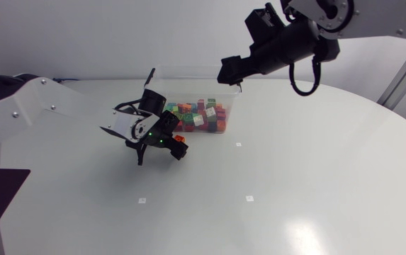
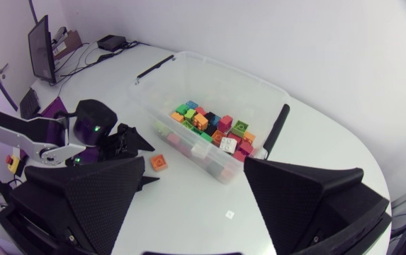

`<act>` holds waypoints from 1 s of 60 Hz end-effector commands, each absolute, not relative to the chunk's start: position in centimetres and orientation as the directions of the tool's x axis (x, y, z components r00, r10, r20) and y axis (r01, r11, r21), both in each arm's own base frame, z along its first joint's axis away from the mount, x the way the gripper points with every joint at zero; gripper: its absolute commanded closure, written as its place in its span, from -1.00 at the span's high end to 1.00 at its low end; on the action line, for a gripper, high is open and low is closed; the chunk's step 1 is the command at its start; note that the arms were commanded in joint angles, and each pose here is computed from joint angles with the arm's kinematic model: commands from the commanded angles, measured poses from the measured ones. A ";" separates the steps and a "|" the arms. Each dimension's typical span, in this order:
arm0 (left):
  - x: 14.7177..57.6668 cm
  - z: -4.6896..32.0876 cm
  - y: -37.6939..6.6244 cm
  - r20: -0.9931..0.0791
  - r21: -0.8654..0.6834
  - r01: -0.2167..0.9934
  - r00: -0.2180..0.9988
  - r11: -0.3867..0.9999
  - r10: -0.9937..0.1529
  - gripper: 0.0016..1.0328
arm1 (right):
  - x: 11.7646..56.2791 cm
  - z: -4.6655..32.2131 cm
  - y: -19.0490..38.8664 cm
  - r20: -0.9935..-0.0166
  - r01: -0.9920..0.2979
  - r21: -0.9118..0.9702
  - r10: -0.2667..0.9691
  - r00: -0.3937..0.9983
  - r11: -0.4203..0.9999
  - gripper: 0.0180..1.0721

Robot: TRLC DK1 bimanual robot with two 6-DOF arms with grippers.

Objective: Place the duplo bricks in the container

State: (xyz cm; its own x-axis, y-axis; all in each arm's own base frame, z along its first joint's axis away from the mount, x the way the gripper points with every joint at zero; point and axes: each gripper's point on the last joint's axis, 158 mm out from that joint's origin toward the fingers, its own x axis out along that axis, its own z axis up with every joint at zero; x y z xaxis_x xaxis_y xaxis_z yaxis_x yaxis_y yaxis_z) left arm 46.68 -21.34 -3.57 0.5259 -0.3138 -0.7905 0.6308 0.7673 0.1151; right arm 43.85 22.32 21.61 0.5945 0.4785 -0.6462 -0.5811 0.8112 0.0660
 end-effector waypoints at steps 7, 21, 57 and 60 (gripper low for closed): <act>47.7 -4.5 -21.5 -0.804 0.045 0.557 0.513 0.829 -0.301 0.75 | 40.4 21.1 20.5 -0.641 -0.575 0.061 0.473 0.604 0.816 0.92; 47.0 -5.5 -21.6 -0.824 0.007 0.536 0.482 0.844 -0.299 0.33 | 36.3 20.6 19.0 -0.634 -0.571 0.065 0.476 0.610 0.819 0.92; 44.5 2.9 -21.2 -0.764 0.010 0.555 0.541 0.832 -0.352 -0.38 | 29.2 17.4 13.3 -0.637 -0.501 0.035 0.406 0.655 0.865 0.92; 44.4 4.6 -20.8 -0.750 0.012 0.553 0.556 0.833 -0.358 -0.38 | 28.8 17.0 12.8 -0.636 -0.488 0.022 0.389 0.667 0.873 0.92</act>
State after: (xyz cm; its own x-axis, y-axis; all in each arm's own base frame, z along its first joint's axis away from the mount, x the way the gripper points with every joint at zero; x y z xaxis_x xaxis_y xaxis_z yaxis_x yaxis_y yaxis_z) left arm 44.53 -21.04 0.39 0.5070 -0.3315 -0.7957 0.5543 0.8323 0.0064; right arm 29.73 13.71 18.57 0.6680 0.4133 -0.6188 -0.5075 0.8612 0.0274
